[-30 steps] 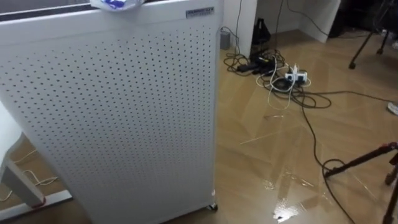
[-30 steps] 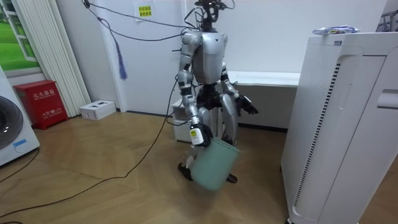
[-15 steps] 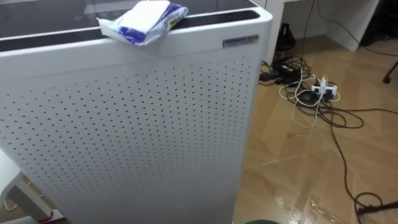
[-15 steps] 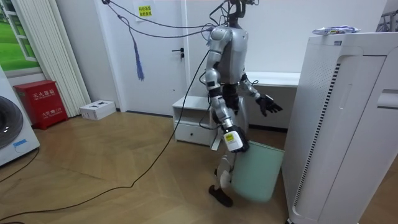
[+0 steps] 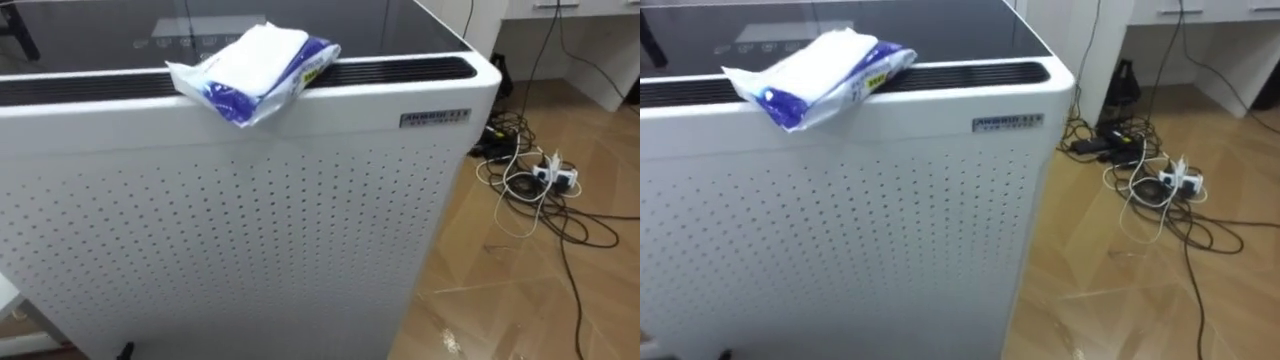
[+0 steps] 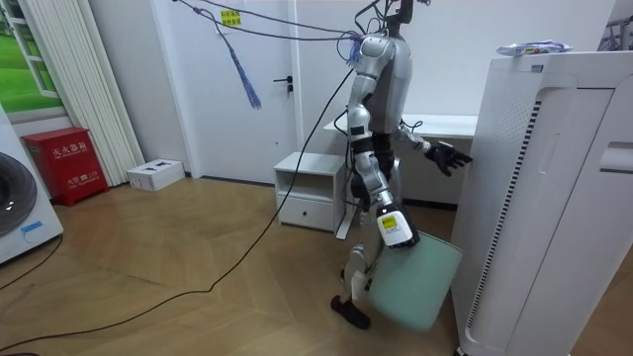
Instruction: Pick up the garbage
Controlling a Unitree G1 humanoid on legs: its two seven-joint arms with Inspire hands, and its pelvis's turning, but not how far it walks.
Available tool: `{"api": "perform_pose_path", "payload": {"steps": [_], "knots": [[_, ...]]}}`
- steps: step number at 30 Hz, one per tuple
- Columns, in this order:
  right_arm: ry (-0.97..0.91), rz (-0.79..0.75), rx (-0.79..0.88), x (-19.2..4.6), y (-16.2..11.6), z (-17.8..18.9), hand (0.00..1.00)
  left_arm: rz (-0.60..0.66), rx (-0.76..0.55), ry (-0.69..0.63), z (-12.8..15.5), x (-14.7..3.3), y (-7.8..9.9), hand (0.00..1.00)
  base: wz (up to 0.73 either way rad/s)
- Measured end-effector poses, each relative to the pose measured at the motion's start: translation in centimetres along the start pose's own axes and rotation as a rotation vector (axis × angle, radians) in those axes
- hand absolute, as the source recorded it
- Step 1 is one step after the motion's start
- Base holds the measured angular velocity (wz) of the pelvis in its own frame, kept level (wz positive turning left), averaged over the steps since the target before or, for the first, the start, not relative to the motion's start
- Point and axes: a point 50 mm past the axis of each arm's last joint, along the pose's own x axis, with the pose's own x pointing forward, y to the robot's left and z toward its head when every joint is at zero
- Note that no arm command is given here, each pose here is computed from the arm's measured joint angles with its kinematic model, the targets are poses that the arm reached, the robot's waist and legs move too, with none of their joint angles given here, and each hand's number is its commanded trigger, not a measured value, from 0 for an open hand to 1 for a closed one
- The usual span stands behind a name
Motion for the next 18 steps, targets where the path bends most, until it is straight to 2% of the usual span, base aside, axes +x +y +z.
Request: {"api": "perform_pose_path", "payload": {"steps": [5,13,18], "knots": [[-0.01,0.0,-0.005,0.1,0.0,0.3,1.0,0.084,-0.009,-0.101,2.0,0.4,0.8,0.0,0.21],[-0.016,0.004,-0.014,0.2,0.1,0.5,1.0,0.217,-0.082,-0.401,7.4,1.0,2.2,0.0,0.18],[-0.016,0.006,-0.025,0.2,0.1,0.4,1.0,0.279,-0.115,-0.504,9.4,1.0,3.0,0.0,0.02]]}}
